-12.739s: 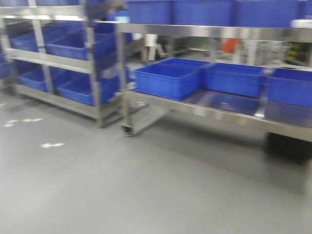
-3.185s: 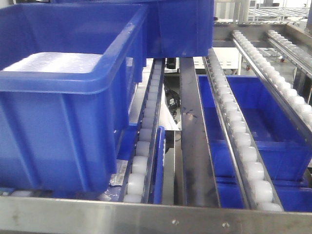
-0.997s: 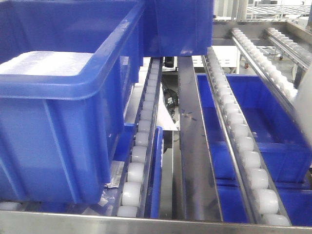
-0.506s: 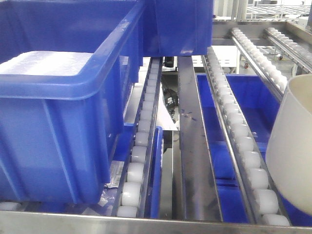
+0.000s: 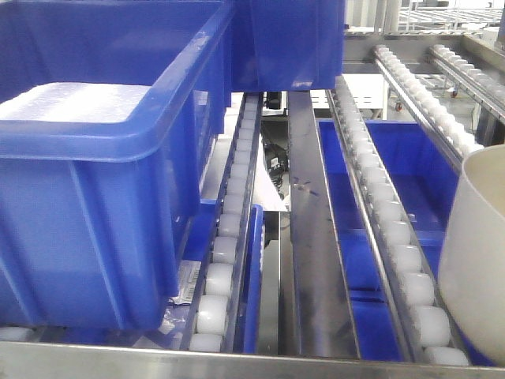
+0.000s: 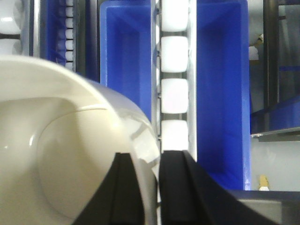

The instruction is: Move white bin to right shelf second layer

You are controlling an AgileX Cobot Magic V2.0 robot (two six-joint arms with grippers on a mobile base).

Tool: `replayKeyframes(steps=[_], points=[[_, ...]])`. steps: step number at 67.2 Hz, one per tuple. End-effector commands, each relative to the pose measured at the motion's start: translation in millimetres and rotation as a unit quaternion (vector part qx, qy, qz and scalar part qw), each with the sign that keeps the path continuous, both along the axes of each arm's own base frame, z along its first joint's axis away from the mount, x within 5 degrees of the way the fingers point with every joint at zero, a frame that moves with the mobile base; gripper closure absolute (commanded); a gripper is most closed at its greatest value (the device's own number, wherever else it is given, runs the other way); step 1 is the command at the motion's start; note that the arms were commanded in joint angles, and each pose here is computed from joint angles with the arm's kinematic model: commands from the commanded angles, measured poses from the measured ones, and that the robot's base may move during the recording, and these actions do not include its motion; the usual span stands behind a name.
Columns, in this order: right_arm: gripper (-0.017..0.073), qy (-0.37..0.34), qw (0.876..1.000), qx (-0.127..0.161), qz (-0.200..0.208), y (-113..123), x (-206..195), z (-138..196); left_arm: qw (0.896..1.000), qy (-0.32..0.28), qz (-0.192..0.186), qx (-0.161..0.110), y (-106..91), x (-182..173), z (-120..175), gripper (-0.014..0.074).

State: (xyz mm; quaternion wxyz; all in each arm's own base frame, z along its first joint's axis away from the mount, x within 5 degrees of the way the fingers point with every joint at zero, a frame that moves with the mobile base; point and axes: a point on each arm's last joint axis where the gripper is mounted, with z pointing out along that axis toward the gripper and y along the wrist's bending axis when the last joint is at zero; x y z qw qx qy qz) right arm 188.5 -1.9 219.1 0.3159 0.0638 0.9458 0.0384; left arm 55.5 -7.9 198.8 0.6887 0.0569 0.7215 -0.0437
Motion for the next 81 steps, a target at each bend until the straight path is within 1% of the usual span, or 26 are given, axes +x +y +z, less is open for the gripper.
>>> replayKeyframes(steps=[1,7,10,21,34,39,47,54,59,63,72,76,77,79,80,81], points=[[0.0259,-0.049,0.999,0.0,-0.007,-1,7,12,0.999,-0.032,-0.002,-0.006,-0.3,0,-4,0.0509],[0.0195,-0.062,0.998,0.0,-0.008,-1,6,16,0.999,-0.032,-0.002,-0.006,-0.3,0,-4,0.0509],[0.0184,-0.069,0.998,0.0,-0.009,-1,5,19,0.999,-0.032,-0.002,-0.006,-0.3,0,-4,0.0509],[0.0184,-0.1,0.995,0.0,-0.007,0,-5,34,0.999,-0.032,-0.002,-0.006,-0.3,0,-4,0.0509],[0.0193,-0.147,0.989,-0.003,-0.002,1,-30,56,0.999,-0.032,-0.002,-0.006,-0.3,0,-4,0.0509],[0.0239,-0.17,0.985,-0.011,0.002,1,-41,65,0.999,-0.032,-0.002,-0.006,-0.3,0,-4,0.0509],[0.0398,-0.209,0.977,-0.037,0.007,-1,-56,69,0.999,-0.032,-0.002,-0.006,-0.3,0,-4,0.0509],[0.0519,-0.239,0.97,-0.046,0.007,-1,-67,63,0.999,-0.032,-0.002,-0.006,-0.3,0,-4,0.0509],[0.0514,-0.262,0.964,-0.047,0.005,-1,-75,58,0.999,-0.032,-0.002,-0.006,-0.3,0,-4,0.0509],[0.0515,-0.287,0.957,-0.048,0.003,-1,-83,56,0.999,-0.032,-0.002,-0.006,-0.3,0,-4,0.0509],[0.0515,-0.366,0.929,-0.052,-0.003,-1,-99,54,0.999,-0.032,-0.002,-0.006,-0.3,0,-4,0.0509],[0.0515,-0.409,0.911,-0.055,-0.007,-1,-107,52,0.999,-0.032,-0.002,-0.006,-0.3,0,-4,0.0509],[0.0515,-0.424,0.904,-0.055,-0.008,-1,-110,53,0.999,-0.032,-0.002,-0.006,-0.3,0,-4,0.0509],[0.0515,-0.444,0.894,-0.056,-0.01,-1,-113,51,0.999,-0.032,-0.002,-0.006,-0.3,0,-4,0.0509],[0.0515,-0.449,0.892,-0.057,-0.01,-1,-114,48,0.999,-0.032,-0.002,-0.006,-0.3,0,-4,0.0509],[0.0515,-0.46,0.886,-0.057,-0.011,-1,-117,48,0.999,-0.032,-0.002,-0.006,-0.3,0,-4,0.0509]])
